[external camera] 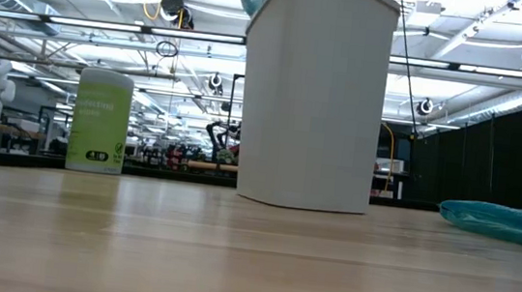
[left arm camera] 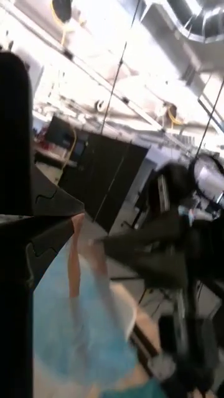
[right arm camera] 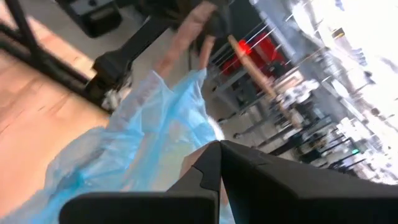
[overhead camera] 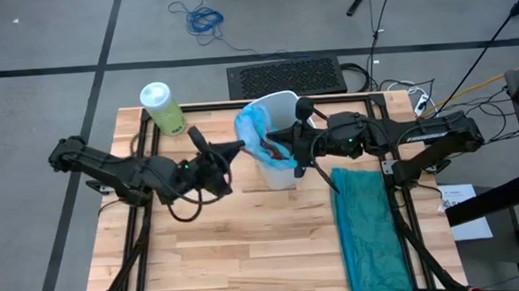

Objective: Place trash/remove bag and relplace
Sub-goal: Close the blue plastic bag

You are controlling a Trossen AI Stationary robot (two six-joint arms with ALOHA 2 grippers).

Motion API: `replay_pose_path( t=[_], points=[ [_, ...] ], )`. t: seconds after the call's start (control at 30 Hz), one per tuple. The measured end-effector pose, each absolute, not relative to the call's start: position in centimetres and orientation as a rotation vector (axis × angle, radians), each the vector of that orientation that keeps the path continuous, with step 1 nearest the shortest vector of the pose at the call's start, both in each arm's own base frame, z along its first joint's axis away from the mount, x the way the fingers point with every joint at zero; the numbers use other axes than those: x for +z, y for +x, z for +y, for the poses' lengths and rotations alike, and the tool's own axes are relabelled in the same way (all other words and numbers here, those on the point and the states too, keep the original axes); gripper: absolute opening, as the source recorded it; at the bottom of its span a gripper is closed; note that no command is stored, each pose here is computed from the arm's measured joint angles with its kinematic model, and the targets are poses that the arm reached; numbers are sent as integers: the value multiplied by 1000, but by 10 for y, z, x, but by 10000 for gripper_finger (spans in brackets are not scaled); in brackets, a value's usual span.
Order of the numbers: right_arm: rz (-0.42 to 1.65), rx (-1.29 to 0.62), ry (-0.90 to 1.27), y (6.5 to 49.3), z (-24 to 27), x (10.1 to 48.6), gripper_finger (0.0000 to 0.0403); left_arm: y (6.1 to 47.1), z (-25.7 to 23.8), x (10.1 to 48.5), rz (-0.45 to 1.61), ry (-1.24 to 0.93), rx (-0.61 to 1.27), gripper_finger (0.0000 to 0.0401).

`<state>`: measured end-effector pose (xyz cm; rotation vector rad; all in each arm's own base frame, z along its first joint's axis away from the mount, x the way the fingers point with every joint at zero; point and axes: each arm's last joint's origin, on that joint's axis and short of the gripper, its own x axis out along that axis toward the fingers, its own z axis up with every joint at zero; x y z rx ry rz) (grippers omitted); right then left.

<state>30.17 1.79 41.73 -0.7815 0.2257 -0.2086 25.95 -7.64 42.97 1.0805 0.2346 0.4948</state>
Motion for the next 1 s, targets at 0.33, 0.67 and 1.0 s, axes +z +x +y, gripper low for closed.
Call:
replay_pose_path(
  t=[0.33, 0.67, 1.0],
  points=[
    [23, -305, -834, 297, 16, 452, 0, 245, -66, 481, 173, 1099, 492, 0],
    [-189, -377, -823, 277, 13, 509, 0, 241, -47, 504, 59, 1030, 432, 0],
    [-190, -395, -851, 277, 10, 513, 0, 236, -7, 533, -181, 825, 277, 0]
  ],
)
